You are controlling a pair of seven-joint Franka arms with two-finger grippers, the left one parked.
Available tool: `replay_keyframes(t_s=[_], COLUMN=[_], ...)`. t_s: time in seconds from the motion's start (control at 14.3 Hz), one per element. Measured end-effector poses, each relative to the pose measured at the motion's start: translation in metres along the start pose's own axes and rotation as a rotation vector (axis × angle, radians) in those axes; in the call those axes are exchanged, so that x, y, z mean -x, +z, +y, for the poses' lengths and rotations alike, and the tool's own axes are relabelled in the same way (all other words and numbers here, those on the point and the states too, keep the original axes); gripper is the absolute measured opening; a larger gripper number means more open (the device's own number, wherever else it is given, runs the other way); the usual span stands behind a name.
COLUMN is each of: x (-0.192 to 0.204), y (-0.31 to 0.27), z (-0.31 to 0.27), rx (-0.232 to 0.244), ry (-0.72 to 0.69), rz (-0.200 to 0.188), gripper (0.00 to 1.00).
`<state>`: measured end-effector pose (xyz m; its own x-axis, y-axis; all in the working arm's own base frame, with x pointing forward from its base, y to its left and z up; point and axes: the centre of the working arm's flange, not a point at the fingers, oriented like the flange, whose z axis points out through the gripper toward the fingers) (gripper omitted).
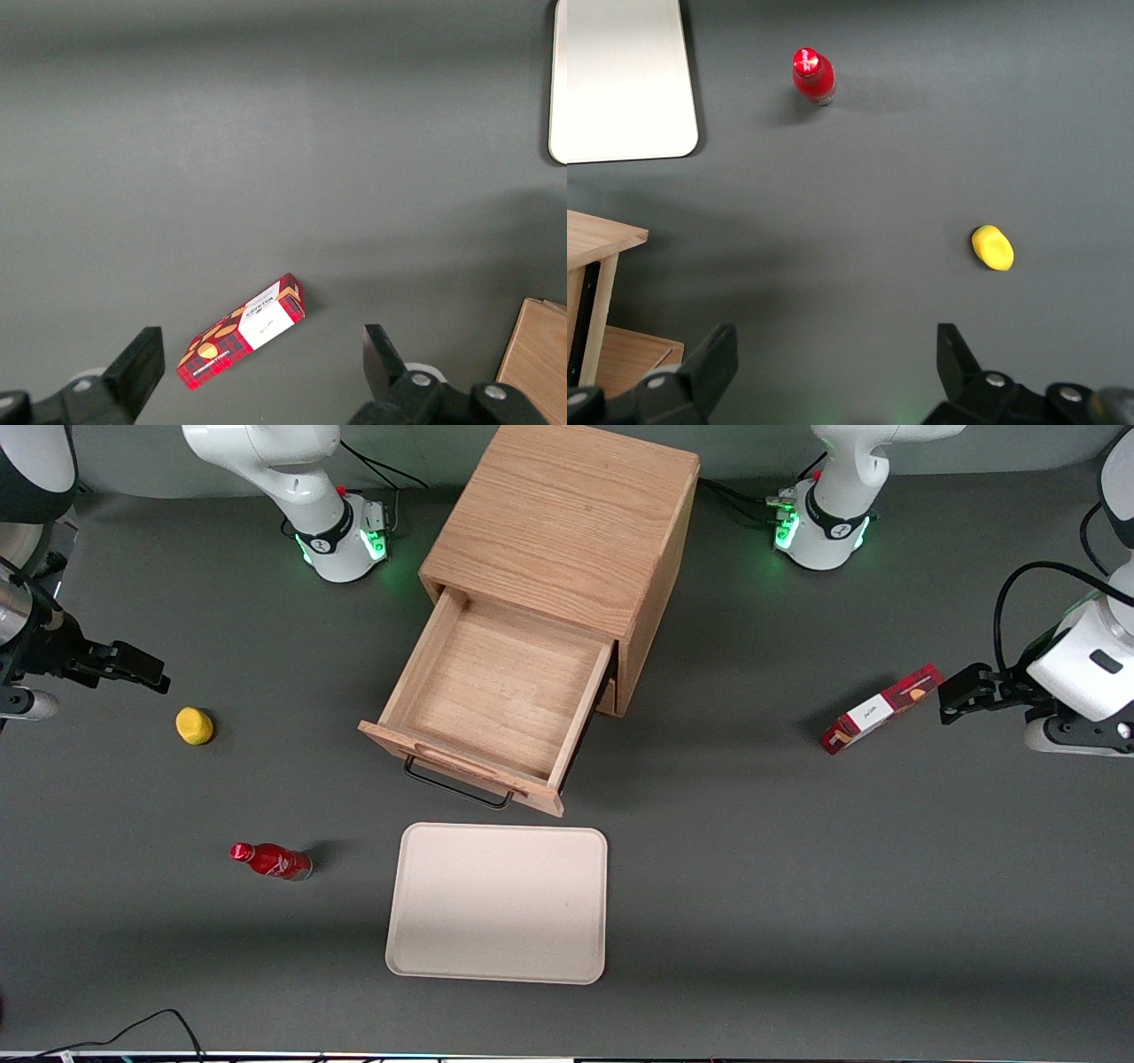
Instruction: Close top drawer
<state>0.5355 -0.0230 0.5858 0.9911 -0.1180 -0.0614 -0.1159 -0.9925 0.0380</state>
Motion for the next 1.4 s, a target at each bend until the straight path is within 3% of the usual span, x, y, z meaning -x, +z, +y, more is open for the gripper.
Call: replay_keyframes(t_s=[0.49, 0.84, 1.26, 1.4], x=[-0.008, -0.010, -0.003, -0.004], y=[-0.002, -0.020, -0.021, -0.022], z=[-0.004, -0.005, -0.005, -0.006], rx=[0.001, -0.002, -0.009, -0.016], ry=[-0.006, -0.006, -0.023, -0.121], rz=[0.007, 0.042, -0.010, -0.008], gripper=[1.00, 1.00, 1.00, 1.00])
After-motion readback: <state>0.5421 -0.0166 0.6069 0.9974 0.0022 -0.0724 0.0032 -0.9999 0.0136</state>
